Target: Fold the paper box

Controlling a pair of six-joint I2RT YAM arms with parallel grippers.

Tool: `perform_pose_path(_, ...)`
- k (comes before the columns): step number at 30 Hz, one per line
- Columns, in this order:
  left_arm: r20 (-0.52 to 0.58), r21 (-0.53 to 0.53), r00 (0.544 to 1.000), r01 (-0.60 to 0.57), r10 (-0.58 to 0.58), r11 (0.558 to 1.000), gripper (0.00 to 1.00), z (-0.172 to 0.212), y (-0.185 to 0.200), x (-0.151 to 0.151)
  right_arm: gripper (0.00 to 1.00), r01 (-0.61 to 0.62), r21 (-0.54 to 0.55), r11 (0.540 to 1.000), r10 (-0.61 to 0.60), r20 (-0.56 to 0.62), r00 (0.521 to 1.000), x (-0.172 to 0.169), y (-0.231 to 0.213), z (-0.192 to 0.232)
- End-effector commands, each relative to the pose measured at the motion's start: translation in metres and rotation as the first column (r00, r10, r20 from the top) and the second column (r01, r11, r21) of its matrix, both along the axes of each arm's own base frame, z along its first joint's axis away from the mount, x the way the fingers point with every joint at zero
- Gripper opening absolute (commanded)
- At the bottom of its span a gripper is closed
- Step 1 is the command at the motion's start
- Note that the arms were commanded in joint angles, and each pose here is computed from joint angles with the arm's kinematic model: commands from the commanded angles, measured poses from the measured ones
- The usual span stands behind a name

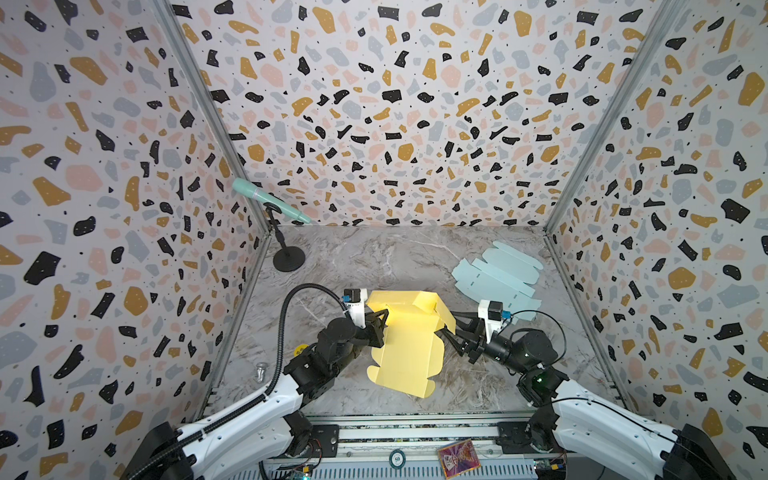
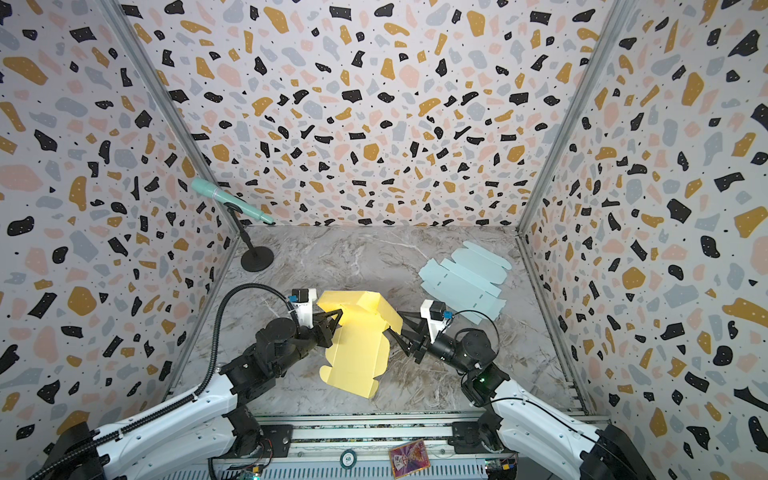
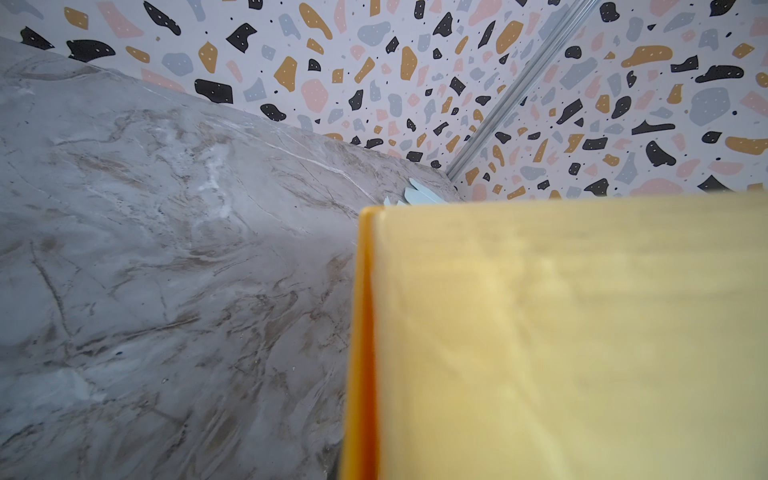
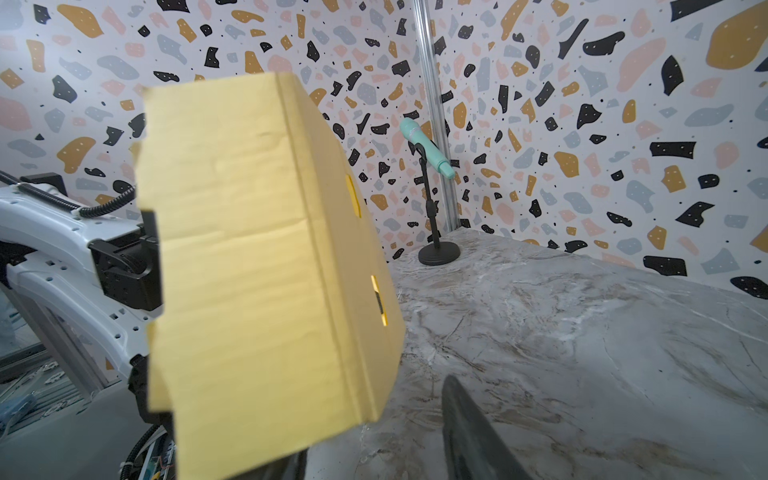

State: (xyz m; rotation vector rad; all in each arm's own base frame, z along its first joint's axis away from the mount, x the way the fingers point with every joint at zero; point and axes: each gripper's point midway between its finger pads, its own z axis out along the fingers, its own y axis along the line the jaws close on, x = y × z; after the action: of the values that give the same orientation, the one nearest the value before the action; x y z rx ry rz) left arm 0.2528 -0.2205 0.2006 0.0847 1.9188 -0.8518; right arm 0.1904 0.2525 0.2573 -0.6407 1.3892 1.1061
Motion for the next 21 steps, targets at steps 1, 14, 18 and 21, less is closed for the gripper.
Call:
perform_pose_path(1,0.026,-0.018,1.000,0.014,-0.013,1.000,0.00,0.004,-0.001,0.000,0.51,0.022,0.067,0.997,-0.023,0.020,1.000,0.005,0.000,0.026)
perform_pose_path(14,0.016,0.007,0.999,0.028,-0.028,1.000,0.00,-0.005,-0.003,-0.001,0.46,0.068,0.011,0.998,-0.067,-0.066,0.996,0.019,0.012,0.007)
perform_pose_path(18,0.019,0.028,1.000,0.000,-0.001,1.000,0.00,-0.008,0.004,0.000,0.45,0.075,-0.047,0.996,-0.078,-0.070,0.994,0.018,0.011,0.001)
perform_pose_path(21,0.025,0.035,1.000,-0.011,0.010,0.999,0.00,-0.008,0.008,0.000,0.45,0.085,-0.099,0.992,-0.090,-0.047,0.995,0.013,0.004,-0.003)
